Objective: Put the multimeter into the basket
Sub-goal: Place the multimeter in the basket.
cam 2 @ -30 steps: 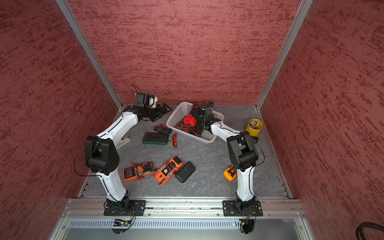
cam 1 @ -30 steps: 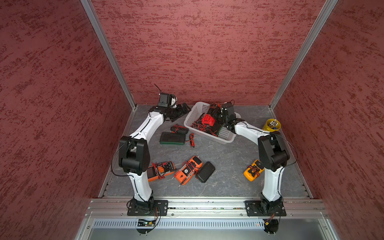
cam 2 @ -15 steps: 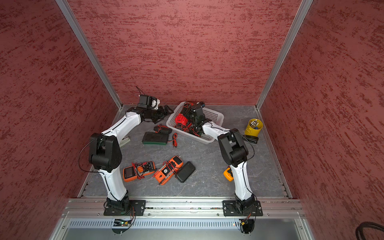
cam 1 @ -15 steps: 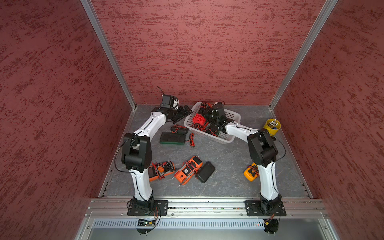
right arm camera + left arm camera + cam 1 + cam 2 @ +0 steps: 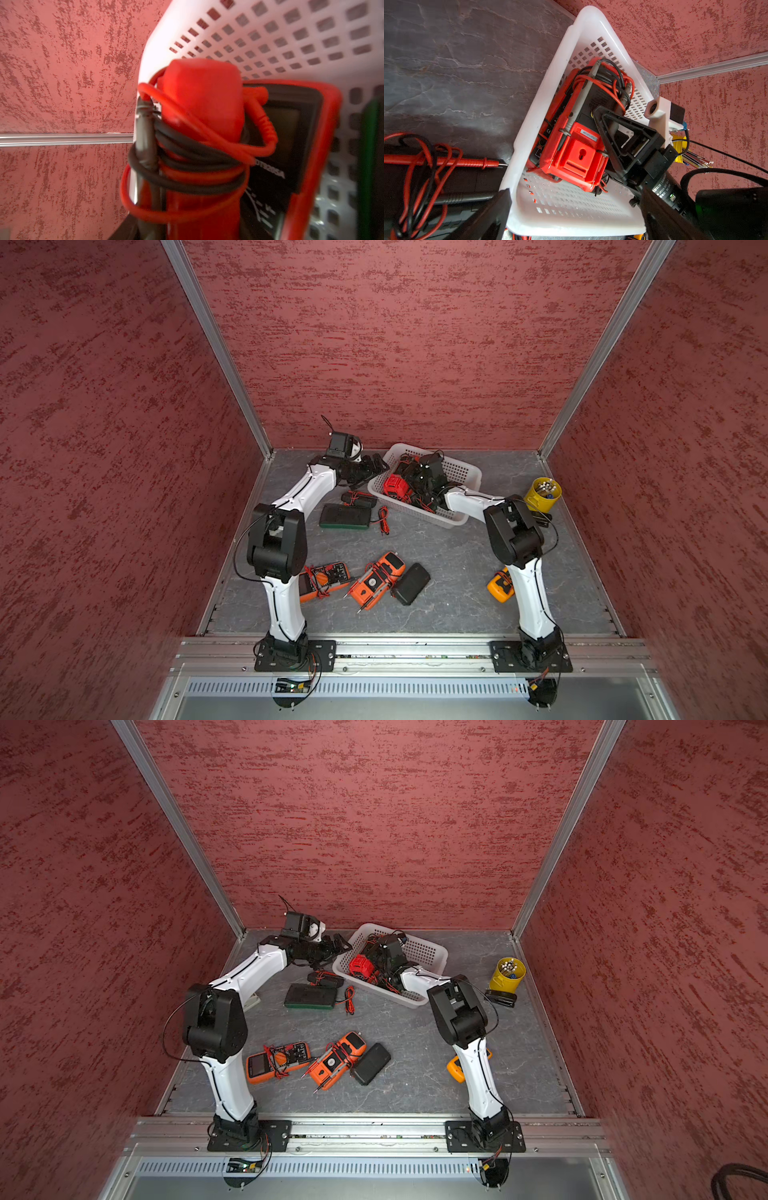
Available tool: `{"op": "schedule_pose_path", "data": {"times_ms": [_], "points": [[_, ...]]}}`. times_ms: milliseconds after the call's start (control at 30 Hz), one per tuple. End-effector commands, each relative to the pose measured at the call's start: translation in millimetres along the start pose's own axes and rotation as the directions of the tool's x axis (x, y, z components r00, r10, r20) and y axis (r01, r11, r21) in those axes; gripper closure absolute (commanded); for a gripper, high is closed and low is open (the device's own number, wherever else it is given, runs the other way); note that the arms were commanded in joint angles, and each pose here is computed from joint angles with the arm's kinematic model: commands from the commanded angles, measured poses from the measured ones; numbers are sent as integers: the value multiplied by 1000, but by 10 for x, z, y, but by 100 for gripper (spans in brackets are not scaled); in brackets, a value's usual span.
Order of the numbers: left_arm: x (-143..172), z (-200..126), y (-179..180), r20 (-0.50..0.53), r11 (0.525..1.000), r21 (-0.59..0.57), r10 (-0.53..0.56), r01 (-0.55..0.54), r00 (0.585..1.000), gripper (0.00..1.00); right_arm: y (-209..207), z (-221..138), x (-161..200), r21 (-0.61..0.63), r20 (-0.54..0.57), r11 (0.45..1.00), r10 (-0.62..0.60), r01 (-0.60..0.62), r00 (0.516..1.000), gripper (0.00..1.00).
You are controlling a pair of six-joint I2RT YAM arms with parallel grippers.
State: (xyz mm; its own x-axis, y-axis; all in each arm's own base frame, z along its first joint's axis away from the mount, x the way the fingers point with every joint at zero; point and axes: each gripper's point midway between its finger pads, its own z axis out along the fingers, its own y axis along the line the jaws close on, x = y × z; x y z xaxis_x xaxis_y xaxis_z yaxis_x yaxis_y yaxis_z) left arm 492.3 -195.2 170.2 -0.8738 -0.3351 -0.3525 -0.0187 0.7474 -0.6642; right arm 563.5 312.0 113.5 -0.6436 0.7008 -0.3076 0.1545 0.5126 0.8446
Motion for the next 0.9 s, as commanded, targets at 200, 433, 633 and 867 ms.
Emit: {"op": "schedule_pose_path", "data": {"times_ms": [200,433,633,867], "points": [[-48,61,-105,9,1000,24,20,-20,1000,0,380,32,-35,-115,-8,993,14,-15,1000,78],[-51,52,-118,12,999,23,24,-24,1000,0,262,-93,-21,47,-28,997,-62,63,998,48],[-67,31,-118,18,999,18,26,-27,999,0,240,-149,-41,125,-52,987,-97,103,994,28],[-88,12,-74,25,1000,8,20,-20,999,0,218,-332,-128,218,-50,964,-142,150,989,14]]}}
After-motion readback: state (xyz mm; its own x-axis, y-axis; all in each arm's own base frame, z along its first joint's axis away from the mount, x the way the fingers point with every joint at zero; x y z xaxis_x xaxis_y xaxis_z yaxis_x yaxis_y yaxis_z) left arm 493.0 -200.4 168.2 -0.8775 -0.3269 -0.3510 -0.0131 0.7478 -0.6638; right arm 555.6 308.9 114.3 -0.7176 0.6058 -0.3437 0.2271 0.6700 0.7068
